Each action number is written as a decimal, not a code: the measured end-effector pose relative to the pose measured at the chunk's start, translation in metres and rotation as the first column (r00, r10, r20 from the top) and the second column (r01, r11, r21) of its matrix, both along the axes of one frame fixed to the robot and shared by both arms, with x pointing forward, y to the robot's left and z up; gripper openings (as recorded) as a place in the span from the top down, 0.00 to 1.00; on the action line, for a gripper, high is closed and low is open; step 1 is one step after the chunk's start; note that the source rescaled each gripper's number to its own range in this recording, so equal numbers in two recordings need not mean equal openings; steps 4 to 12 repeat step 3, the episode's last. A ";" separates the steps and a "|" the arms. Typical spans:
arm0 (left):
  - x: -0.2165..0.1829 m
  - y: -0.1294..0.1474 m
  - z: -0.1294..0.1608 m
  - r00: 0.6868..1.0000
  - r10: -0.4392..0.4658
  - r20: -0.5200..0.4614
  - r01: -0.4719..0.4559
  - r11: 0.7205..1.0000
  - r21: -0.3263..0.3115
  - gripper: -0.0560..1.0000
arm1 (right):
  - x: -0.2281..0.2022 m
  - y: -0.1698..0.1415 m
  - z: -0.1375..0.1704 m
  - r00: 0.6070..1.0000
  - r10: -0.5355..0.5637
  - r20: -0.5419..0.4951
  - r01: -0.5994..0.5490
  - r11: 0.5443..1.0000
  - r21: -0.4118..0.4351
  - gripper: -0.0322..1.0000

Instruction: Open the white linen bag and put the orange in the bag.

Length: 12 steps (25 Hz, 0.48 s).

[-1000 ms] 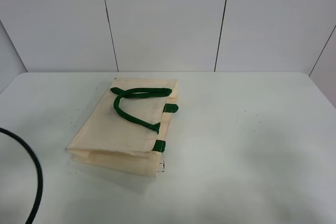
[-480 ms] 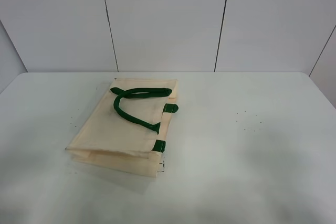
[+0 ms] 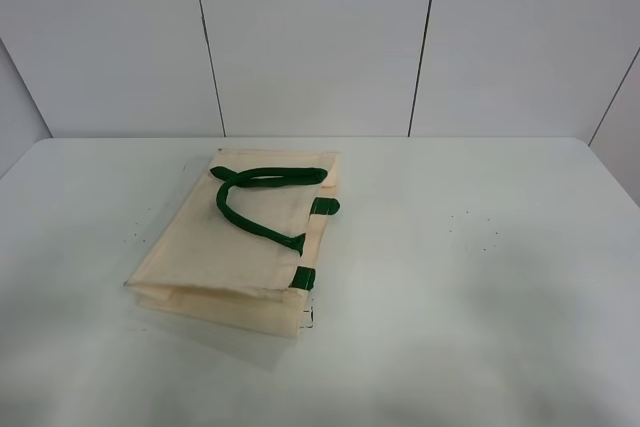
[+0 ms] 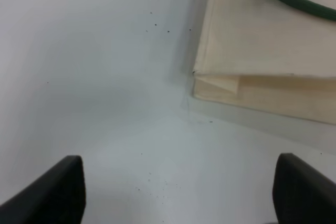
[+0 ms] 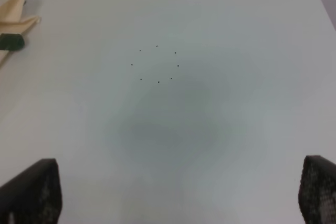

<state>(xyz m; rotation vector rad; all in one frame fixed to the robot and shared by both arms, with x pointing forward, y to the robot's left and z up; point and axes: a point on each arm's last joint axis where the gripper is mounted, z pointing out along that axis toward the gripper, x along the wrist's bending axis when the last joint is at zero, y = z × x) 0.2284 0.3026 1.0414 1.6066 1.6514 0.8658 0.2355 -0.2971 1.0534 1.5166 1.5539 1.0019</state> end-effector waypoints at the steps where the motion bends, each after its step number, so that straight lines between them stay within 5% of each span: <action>1: 0.000 0.000 0.000 1.000 0.000 0.000 0.000 1.000 0.000 0.04 | 0.000 0.000 0.000 1.000 0.000 0.000 0.000 1.000 0.000 0.00; 12: 0.000 0.000 0.000 1.000 0.000 0.000 0.000 1.000 -0.001 0.04 | 0.000 0.000 0.000 1.000 0.000 0.000 0.000 1.000 0.000 0.00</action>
